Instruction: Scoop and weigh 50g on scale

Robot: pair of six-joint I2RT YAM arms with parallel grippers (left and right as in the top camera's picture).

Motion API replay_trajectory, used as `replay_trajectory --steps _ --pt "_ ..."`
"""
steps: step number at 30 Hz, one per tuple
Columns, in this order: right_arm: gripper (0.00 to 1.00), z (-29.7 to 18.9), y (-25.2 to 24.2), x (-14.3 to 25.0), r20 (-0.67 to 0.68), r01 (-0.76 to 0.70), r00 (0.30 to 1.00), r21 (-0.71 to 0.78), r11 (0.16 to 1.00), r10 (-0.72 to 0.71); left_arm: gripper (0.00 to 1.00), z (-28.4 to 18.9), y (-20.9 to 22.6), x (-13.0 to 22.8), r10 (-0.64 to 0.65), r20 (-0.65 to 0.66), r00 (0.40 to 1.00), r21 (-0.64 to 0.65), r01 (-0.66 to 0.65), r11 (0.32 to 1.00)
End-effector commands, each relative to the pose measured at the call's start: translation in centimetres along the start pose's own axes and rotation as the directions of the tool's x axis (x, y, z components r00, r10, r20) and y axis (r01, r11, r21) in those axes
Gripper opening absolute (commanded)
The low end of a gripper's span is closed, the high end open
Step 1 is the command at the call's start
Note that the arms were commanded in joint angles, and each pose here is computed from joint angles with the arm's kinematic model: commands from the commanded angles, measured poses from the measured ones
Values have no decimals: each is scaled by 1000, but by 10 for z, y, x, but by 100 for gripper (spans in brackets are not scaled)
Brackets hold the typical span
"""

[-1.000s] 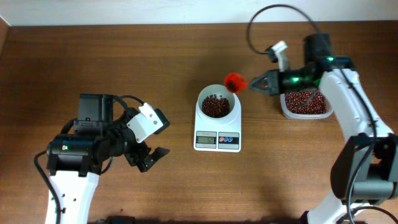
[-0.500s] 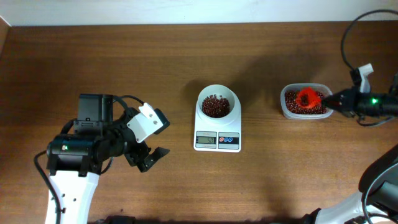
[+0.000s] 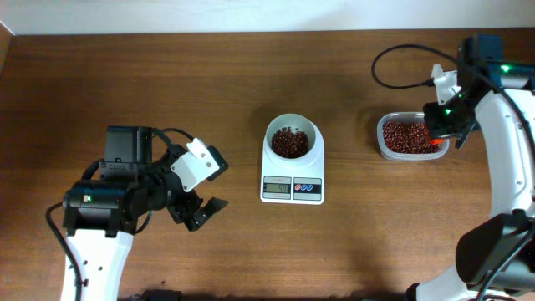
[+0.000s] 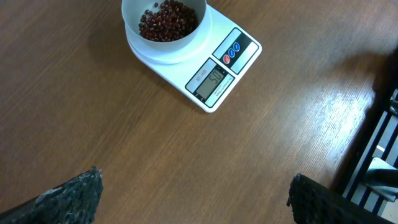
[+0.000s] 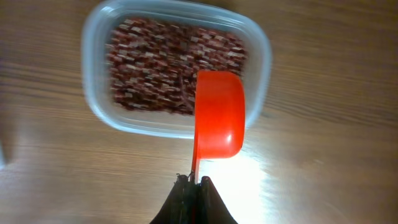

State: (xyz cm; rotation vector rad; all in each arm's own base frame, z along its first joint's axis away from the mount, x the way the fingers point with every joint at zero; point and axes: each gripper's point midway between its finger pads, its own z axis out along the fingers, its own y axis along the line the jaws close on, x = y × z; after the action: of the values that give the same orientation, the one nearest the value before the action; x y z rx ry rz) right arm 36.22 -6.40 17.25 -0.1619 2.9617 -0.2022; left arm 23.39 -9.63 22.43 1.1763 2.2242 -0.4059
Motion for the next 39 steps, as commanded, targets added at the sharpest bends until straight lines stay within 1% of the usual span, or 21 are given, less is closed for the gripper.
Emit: replay_trajectory --steps 1,3,4,7,8,11,13,14,15,17,19,22,24,25,26,29,31,32,36,37,39 --pt "4 -12 -23 0 13 -67 998 148 987 65 99 -3 -1 -4 13 18 1000 3 -14 1000" --pt "4 -13 -24 -4 37 -107 994 147 983 102 99 -3 -1 -4 13 18 1000 3 -14 1000" --pt "4 -14 -20 -8 60 -112 993 117 987 106 99 -3 -1 -4 13 18 1000 3 -14 1000" --pt "4 -35 10 -14 143 -111 982 -88 990 123 99 -3 -1 -4 13 18 1000 3 -14 1000" --pt "4 -52 18 -14 193 -115 970 -186 976 151 99 -3 -1 -4 13 18 1000 3 -14 1000" --pt "4 -105 18 2 295 -145 915 -395 907 275 99 -3 -1 -4 13 18 1000 3 -14 1000" --pt "4 -123 15 24 276 -192 893 -481 855 355 99 -3 -1 -4 13 18 1000 3 -14 1000" --pt "4 -129 15 47 213 -251 884 -532 809 415 99 -3 -1 -4 13 18 1000 3 -14 1000" --pt "4 -128 18 57 182 -268 887 -548 793 425 99 -3 -1 -4 13 18 1000 3 -14 1000" --pt "4 -117 33 77 99 -305 888 -605 736 449 99 -3 -1 -4 13 17 1000 3 -13 1000" --pt "4 -98 58 90 35 -309 891 -686 659 454 99 -3 -1 -4 13 18 1000 3 -14 1000" --pt "4 -55 93 116 -71 -344 885 -766 543 460 99 -3 -1 -4 13 18 1000 3 -14 1000" --pt "4 -33 105 125 -107 -361 876 -792 492 471 99 -3 -1 -4 13 18 1000 3 -14 1000" --pt "4 -18 108 130 -139 -394 859 -795 462 493 99 -3 -1 -4 13 18 1000 3 -14 1000" --pt "4 -1 109 136 -153 -416 845 -790 450 513 99 -3 -1 -4 13 18 1000 3 -14 1000" --pt "4 39 100 145 -155 -472 785 -776 418 599 99 -3 -1 -4 13 18 1000 3 -14 1000" --pt "4 59 86 148 -107 -481 736 -778 405 669 99 -3 -1 -4 13 17 1000 3 -13 1000" --pt "4 75 70 153 -68 -501 679 -772 392 731 99 -3 -1 -4 13 17 1000 3 -13 1000" --pt "4 101 46 174 -30 -570 547 -745 346 837 99 -3 -1 -4 13 18 1000 3 -14 1000" --pt "4 106 43 178 -14 -577 525 -741 343 851 99 -3 -1 -4 13 18 1000 3 -14 1000" --pt "5 110 46 182 -22 -586 513 -739 332 858 99 -3 -1 -4 13 18 1000 3 -14 1000"
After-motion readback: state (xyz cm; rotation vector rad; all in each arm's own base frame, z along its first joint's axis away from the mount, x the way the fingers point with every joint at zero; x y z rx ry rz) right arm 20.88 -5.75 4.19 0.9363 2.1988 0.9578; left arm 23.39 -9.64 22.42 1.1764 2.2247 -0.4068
